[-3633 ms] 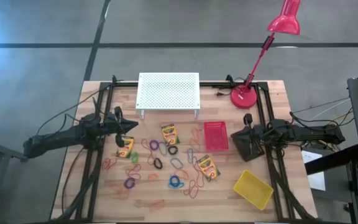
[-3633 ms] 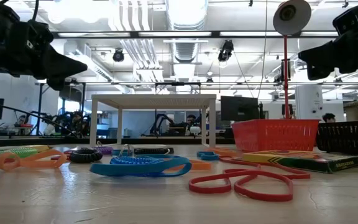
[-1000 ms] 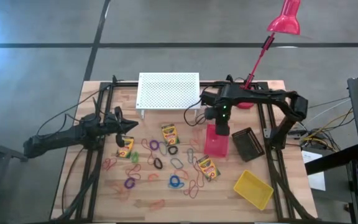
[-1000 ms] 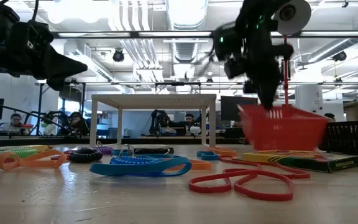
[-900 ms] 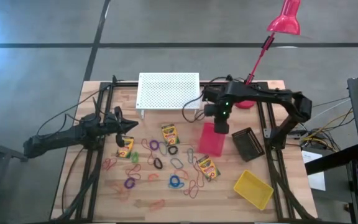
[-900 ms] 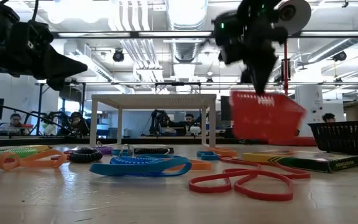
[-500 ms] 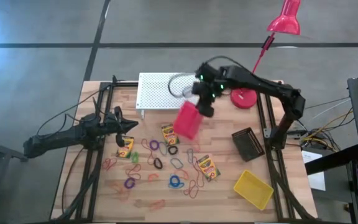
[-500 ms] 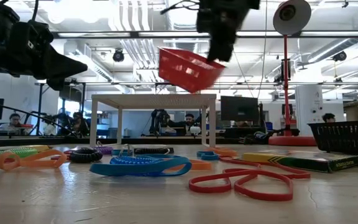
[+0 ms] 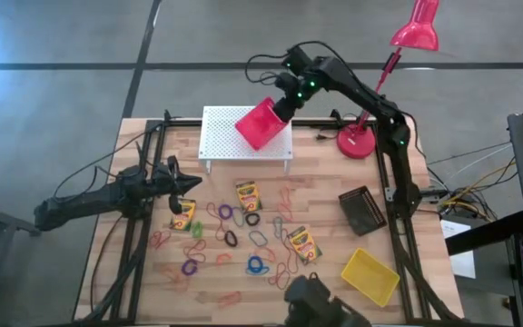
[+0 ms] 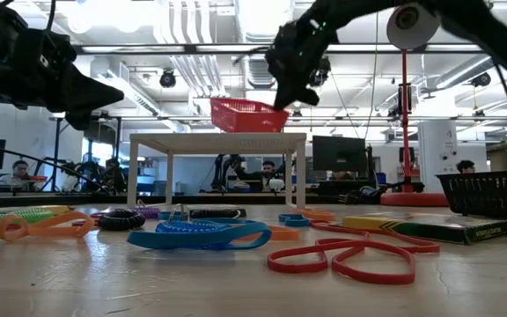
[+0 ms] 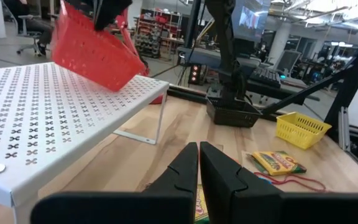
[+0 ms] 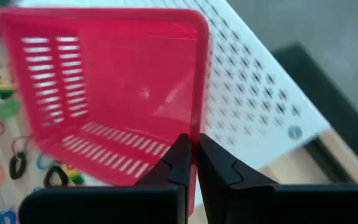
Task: Pick & Place Office Desk Supplies
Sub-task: Put the red bin on the shelf
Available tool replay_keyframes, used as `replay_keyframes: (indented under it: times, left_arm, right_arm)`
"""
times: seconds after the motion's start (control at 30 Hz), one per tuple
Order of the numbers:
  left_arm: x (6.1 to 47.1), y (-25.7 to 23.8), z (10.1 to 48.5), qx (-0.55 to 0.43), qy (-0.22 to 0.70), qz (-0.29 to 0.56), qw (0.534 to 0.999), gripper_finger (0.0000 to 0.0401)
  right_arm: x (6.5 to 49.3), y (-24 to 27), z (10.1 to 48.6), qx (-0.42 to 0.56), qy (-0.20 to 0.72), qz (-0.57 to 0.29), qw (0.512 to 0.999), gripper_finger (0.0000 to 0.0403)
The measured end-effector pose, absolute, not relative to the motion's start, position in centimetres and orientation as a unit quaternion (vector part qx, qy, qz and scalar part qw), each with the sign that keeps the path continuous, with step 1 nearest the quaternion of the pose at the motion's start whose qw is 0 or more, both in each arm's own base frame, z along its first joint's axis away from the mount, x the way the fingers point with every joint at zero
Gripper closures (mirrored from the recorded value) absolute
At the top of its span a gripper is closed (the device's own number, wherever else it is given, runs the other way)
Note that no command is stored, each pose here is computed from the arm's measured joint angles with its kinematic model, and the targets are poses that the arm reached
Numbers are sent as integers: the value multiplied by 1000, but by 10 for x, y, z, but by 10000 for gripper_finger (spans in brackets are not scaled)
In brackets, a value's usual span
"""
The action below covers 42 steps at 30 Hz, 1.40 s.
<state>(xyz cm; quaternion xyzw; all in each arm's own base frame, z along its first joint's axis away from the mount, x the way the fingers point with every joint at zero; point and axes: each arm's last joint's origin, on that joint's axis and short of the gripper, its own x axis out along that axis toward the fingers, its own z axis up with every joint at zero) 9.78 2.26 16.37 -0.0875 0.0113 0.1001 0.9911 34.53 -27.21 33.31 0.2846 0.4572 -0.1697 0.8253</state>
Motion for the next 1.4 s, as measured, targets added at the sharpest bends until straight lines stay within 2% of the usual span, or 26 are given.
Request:
replay_keyframes:
  times: [0.1,0.33,0.7,0.83,0.93,1.03,1.2,1.4]
  left_arm:
    - [98,23,164,-94,10,100,990,378]
    - [98,23,164,-95,10,100,990,378]
    - [98,23,164,-102,10,100,990,378]
    - [98,23,164,-112,9,100,989,378]
    - [98,23,164,-112,9,100,989,378]
    - [98,23,165,-109,4,100,989,378]
    - [98,24,167,-104,-10,118,987,378]
    - [97,25,167,-91,-11,135,987,378]
  right_arm:
    - [344,-279,326,302,474,-176,808,390]
    - [345,-283,320,310,480,-178,801,383]
    - [342,-283,330,258,473,-162,827,258]
    - [336,-270,351,194,468,-131,852,234]
    - [335,-247,370,103,472,-74,872,229]
    - [337,-221,378,13,488,1,873,228]
    - [353,-189,367,-73,508,87,854,227]
    - [379,-177,335,-172,563,43,807,231]
